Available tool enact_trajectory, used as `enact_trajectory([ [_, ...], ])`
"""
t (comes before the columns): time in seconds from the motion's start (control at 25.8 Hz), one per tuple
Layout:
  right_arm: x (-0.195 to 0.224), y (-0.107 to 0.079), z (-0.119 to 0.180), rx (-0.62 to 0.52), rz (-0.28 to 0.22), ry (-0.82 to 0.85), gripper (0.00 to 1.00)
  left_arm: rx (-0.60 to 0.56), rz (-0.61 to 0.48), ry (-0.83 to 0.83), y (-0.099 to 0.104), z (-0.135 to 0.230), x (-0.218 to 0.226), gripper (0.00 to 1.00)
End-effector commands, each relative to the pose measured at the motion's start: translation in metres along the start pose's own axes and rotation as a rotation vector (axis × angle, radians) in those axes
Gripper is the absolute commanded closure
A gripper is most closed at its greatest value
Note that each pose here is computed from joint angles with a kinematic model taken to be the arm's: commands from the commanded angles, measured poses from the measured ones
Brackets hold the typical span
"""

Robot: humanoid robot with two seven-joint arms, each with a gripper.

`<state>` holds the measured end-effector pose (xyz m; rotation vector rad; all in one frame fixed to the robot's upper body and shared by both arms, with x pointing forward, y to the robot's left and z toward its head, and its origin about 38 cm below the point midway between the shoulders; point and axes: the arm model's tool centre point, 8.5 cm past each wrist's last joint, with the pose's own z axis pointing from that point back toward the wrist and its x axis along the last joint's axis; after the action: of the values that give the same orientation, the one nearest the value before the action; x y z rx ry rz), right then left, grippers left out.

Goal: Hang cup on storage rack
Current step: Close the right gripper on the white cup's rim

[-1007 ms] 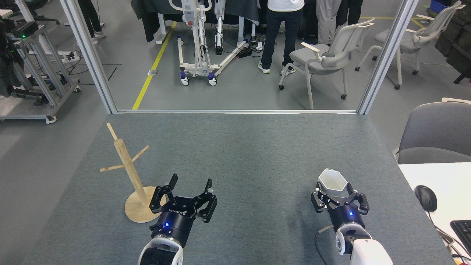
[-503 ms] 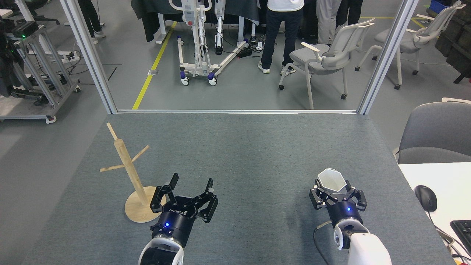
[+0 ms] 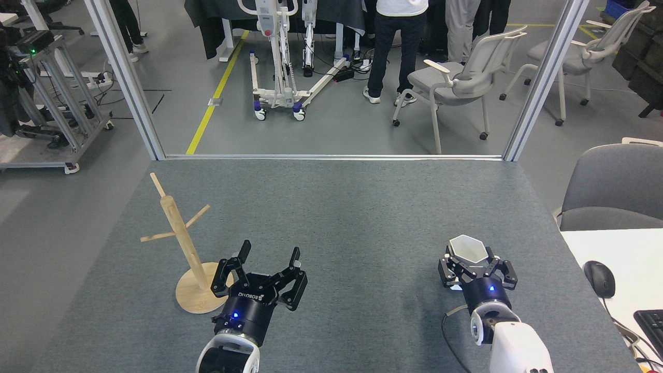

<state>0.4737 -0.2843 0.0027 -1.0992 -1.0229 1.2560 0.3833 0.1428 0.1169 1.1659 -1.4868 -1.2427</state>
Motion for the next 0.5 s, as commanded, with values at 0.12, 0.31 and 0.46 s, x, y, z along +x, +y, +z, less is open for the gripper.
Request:
enact_trajectory([
  [0.12,0.004,0.001,0.0,0.003,0.01,-0.021,0.65,-0.002,0.0,-0.002,-0.003,0.001,0.0,0.0],
  [0.31,0.006,-0.016,-0.001,-0.036,0.008,-0.119,0.78,0.001,0.0,-0.002,-0.002,0.001,0.0,0.0],
  [0.46,-0.026,-0.06,0.005,-0.083,0.003,-0.252,0.83,-0.001,0.001,-0.004,-0.002,0.001,0.001,0.0],
])
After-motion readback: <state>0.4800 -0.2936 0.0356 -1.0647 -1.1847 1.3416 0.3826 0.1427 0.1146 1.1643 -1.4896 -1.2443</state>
